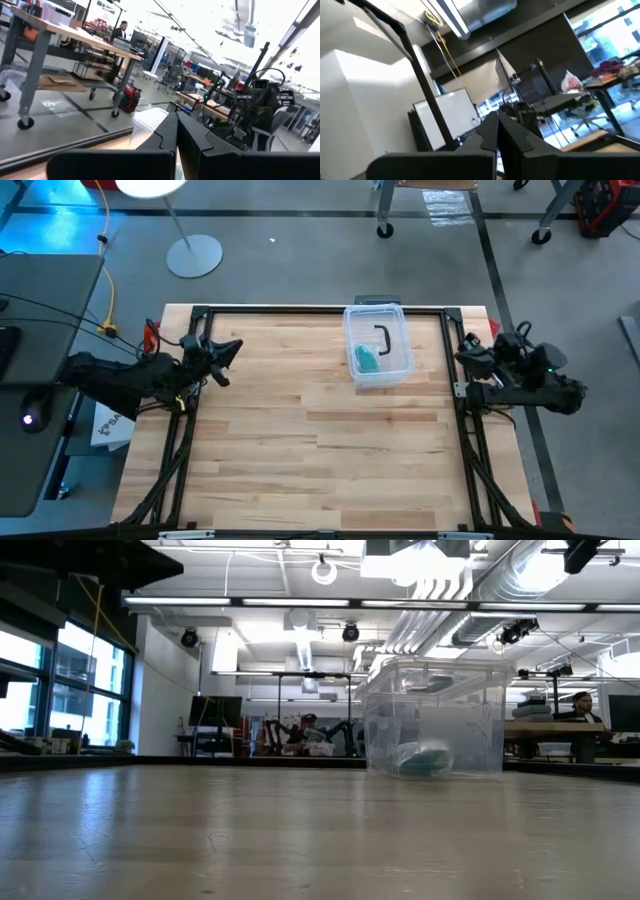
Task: Roll bandage
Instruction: Return to Home Position
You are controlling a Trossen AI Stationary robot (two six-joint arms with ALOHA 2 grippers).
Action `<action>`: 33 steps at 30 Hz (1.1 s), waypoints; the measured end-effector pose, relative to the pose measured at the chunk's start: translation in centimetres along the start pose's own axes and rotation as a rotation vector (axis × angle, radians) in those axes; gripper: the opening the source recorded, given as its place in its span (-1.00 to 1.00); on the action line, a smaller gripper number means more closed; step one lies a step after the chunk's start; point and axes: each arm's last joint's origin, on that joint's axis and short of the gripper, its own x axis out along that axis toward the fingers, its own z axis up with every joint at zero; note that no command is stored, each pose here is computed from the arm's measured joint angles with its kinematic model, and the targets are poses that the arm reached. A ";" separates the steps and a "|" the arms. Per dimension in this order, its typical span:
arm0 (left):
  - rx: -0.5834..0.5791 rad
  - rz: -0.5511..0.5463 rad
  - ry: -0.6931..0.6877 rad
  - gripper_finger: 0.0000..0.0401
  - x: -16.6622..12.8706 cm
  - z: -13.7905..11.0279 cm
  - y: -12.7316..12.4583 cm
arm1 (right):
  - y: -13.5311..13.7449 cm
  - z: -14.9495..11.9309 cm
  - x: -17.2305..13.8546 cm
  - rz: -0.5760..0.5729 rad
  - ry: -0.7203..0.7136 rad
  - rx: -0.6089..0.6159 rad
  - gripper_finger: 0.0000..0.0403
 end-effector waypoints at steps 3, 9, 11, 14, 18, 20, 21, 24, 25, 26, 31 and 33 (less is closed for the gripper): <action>-0.006 -0.005 -0.012 -1.00 -0.1 -1.2 0.4 | -0.7 -1.4 0.5 0.016 -0.032 0.010 -1.00; 0.027 -0.019 0.042 -1.00 -0.2 -3.2 1.0 | -2.2 -4.2 1.0 0.002 -0.066 0.009 -1.00; -0.003 -0.015 0.052 -1.00 -0.3 -3.6 1.2 | -2.6 -4.9 1.0 0.003 -0.078 0.009 -1.00; -0.050 -0.008 0.071 -1.00 -0.3 -4.0 1.3 | -3.0 -5.9 1.1 0.006 -0.085 0.013 -1.00; -0.051 0.001 0.095 -1.00 -0.3 -4.3 1.4 | -3.6 -7.2 1.0 0.033 -0.039 0.053 -1.00; -0.049 0.002 0.096 -1.00 -0.3 -4.3 1.4 | -3.9 -8.0 1.0 0.054 -0.006 0.054 -1.00; -0.040 0.006 0.097 -1.00 -0.3 -4.3 1.4 | -4.0 -8.4 1.0 0.064 0.012 0.054 -1.00; 0.034 0.040 0.102 -1.00 -0.3 -4.5 1.6 | -4.5 -9.7 0.9 0.081 0.053 0.053 -1.00; 0.065 0.045 0.110 -1.00 -0.3 -4.6 1.6 | -4.8 -10.2 0.8 0.082 0.068 0.054 -1.00; 0.094 0.048 0.121 -1.00 -0.3 -4.7 1.7 | -5.0 -10.7 0.7 0.078 0.084 0.055 -1.00; 0.170 0.034 0.175 -1.00 -0.2 -5.6 1.7 | -5.2 -11.1 0.7 0.057 0.131 0.004 -1.00; 0.191 0.022 0.193 -1.00 -0.2 -6.2 1.8 | -5.2 -11.1 0.7 0.058 0.130 -0.013 -1.00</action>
